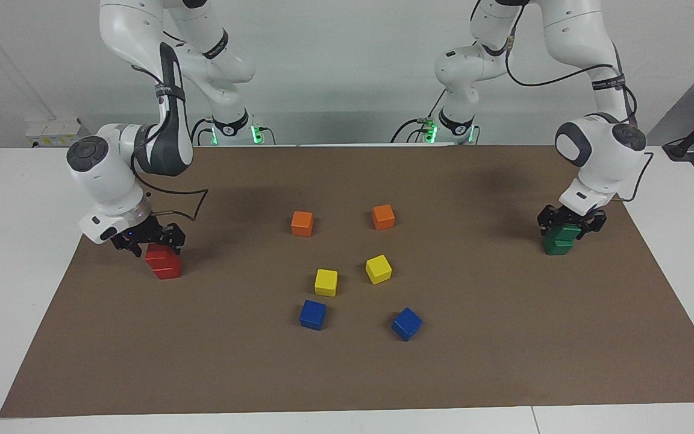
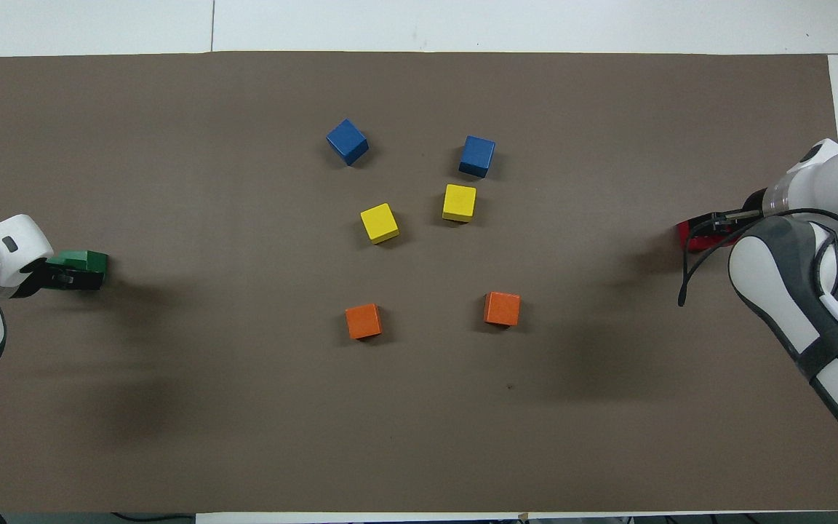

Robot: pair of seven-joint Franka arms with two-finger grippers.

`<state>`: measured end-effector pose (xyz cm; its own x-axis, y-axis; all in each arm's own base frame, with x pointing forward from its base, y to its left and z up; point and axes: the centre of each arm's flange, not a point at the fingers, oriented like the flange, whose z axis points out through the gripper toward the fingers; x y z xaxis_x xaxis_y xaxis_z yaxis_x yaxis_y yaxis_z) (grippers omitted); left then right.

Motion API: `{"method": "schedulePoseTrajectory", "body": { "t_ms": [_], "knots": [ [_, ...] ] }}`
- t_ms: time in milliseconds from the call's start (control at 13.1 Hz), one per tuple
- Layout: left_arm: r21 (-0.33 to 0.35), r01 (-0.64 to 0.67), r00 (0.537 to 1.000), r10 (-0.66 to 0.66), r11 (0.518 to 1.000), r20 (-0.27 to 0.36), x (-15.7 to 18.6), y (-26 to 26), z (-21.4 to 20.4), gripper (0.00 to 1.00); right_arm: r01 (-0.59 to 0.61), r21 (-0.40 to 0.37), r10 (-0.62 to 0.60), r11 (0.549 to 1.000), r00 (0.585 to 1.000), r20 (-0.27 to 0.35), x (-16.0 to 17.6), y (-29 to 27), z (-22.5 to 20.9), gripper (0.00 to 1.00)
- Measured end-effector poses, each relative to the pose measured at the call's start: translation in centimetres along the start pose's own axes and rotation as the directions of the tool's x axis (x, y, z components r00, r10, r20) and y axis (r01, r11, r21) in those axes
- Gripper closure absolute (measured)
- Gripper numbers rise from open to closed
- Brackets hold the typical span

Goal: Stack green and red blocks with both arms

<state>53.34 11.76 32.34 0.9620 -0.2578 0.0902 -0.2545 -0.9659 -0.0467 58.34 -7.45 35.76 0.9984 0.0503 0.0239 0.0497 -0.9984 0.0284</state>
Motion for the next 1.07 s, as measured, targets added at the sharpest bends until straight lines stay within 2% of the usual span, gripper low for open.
{"method": "schedulePoseTrajectory", "body": {
  "t_ms": [230, 383, 536, 689, 842, 1071],
  "knots": [
    [-0.019, -0.001, 0.999, 0.002, 1.000, 0.036, 0.3, 0.0, -0.5, 0.00, 0.006, 0.001, -0.006, 1.000, 1.000, -0.006, 0.2, -0.4, -0.5, 0.00],
    [-0.035, -0.007, 0.998, 0.009, 0.999, 0.062, 1.8, -0.4, -2.9, 0.00, 0.007, 0.001, -0.007, 1.000, 1.000, -0.003, 0.6, -1.5, -2.2, 0.00],
    [-0.030, -0.022, 0.999, 0.023, 0.999, 0.046, 4.1, -0.7, -7.1, 0.00, 0.012, -0.002, -0.012, 1.000, 1.000, -0.006, 1.0, -3.1, -5.1, 0.00],
    [-0.010, -0.031, 1.000, 0.031, 0.999, 0.002, 5.9, -0.9, -12.5, 0.00, 0.018, -0.008, -0.018, 1.000, 1.000, -0.019, 0.7, -3.9, -8.0, 0.00],
    [0.005, -0.033, 0.999, 0.033, 0.999, -0.033, 6.3, -0.5, -18.2, 0.00, 0.016, -0.014, -0.016, 1.000, 1.000, -0.020, -0.4, -4.0, -10.8, 0.00],
    [-0.010, 0.052, 0.998, -0.052, 0.999, -0.018, 5.6, 2.4, -23.0, 0.00, 0.012, -0.018, -0.012, 1.000, 1.000, 0.006, -2.0, -4.0, -14.8, 0.00]
  ]
}}
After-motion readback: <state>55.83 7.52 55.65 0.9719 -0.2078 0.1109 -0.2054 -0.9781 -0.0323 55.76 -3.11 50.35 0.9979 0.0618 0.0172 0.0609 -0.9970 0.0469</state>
